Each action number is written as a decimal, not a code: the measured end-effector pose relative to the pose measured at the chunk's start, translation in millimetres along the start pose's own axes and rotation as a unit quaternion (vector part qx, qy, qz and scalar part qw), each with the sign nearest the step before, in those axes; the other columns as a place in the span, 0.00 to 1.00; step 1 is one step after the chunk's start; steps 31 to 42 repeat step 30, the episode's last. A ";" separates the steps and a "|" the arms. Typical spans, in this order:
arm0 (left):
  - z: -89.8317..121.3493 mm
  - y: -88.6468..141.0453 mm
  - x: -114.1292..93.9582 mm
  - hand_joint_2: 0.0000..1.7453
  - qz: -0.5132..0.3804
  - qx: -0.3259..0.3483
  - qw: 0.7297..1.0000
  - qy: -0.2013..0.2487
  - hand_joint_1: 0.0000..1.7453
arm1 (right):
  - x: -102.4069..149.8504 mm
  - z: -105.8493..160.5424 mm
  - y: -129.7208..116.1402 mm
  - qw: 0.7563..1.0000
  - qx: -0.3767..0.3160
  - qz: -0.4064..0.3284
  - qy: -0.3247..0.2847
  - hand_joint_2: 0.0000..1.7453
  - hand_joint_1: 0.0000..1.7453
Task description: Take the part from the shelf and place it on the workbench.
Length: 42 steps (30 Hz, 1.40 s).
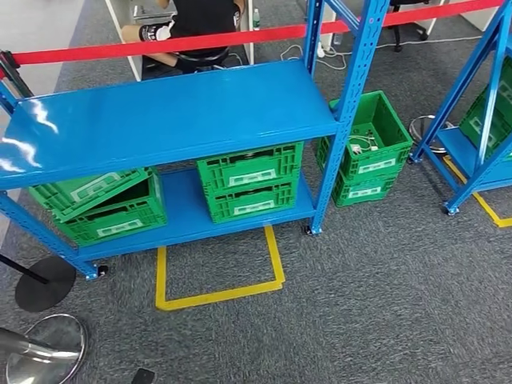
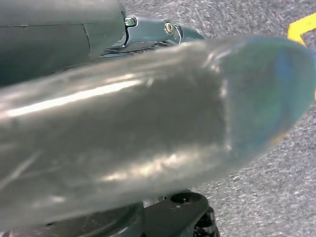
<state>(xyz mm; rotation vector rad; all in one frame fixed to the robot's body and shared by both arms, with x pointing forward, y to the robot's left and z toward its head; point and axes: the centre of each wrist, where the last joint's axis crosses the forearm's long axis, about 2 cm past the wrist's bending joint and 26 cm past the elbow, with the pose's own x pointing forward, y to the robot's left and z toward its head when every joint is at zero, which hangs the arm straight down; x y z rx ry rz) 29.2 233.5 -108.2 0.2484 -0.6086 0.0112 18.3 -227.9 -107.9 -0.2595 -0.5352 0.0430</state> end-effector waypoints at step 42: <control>-0.2 -1.5 1.4 0.00 0.005 0.001 1.000 -0.001 0.00 | 0.6 -0.3 0.2 1.000 -0.002 -0.017 -0.001 0.00 0.00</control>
